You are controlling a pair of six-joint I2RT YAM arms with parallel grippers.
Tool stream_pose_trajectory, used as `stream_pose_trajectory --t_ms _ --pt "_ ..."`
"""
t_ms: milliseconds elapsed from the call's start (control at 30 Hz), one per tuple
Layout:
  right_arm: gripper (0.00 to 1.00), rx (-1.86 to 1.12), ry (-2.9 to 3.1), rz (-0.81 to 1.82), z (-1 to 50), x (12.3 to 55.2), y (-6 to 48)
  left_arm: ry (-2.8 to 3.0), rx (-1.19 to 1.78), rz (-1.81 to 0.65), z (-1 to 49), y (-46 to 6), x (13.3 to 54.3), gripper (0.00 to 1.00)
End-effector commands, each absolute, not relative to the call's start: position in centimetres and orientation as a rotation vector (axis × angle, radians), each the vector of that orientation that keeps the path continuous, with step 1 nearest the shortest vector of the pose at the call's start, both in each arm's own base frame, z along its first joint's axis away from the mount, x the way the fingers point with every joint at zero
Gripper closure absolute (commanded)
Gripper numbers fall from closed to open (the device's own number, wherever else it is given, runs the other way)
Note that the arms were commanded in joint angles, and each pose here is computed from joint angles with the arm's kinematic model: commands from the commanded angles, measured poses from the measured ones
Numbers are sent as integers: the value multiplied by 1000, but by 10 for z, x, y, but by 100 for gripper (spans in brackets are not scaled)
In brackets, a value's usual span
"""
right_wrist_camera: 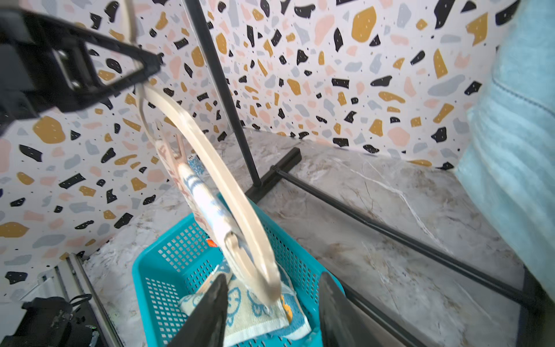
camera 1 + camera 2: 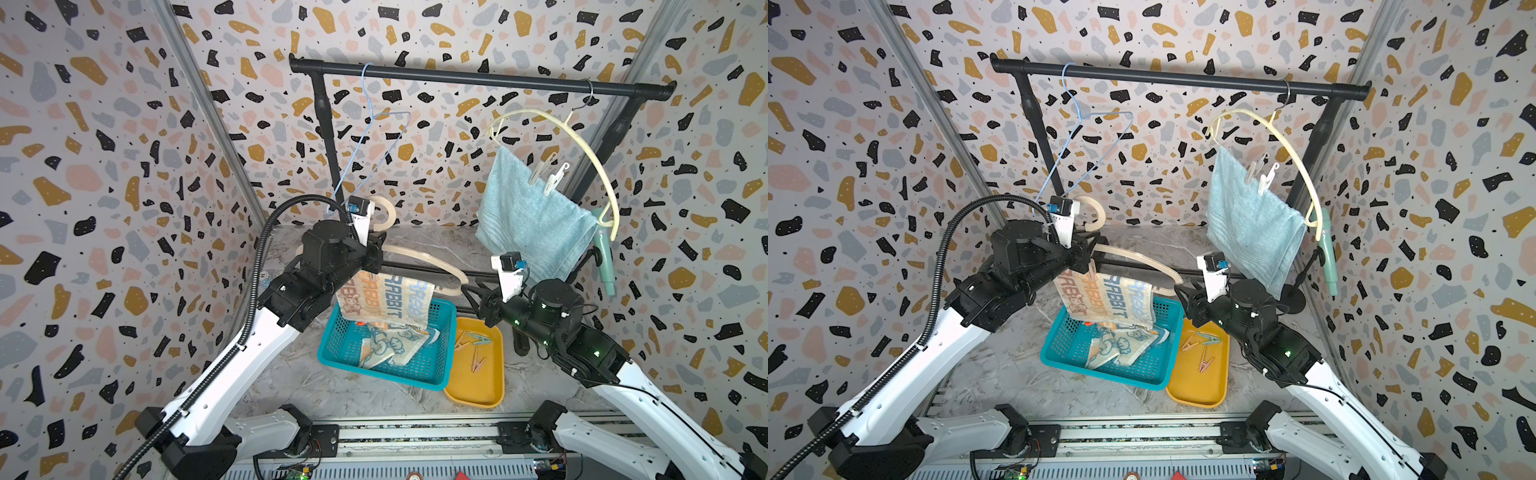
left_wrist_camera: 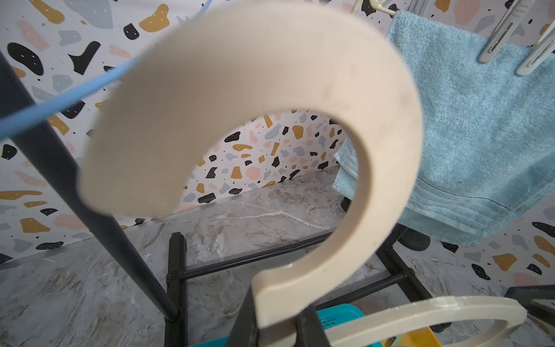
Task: Remove the clothespins securing towels to the hanger
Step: Remove the clothespin from the hanger.
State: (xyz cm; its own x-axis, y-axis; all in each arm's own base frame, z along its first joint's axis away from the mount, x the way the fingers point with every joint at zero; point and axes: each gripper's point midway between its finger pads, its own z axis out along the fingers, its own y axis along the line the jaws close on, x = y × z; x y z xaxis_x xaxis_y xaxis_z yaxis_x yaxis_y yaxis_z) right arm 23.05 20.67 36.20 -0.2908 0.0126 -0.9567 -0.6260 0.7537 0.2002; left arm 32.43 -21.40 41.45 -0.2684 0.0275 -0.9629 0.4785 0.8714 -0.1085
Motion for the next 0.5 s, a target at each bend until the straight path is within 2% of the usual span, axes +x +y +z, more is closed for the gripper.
stream_pose_trajectory --t_ms 0,467 --pt "50 -537 1660 724 398 225 215 1733 401 -476 441 -216 321 100" --pt "50 -742 1563 839 426 227 262 1728 444 -510 444 -224 319 100"
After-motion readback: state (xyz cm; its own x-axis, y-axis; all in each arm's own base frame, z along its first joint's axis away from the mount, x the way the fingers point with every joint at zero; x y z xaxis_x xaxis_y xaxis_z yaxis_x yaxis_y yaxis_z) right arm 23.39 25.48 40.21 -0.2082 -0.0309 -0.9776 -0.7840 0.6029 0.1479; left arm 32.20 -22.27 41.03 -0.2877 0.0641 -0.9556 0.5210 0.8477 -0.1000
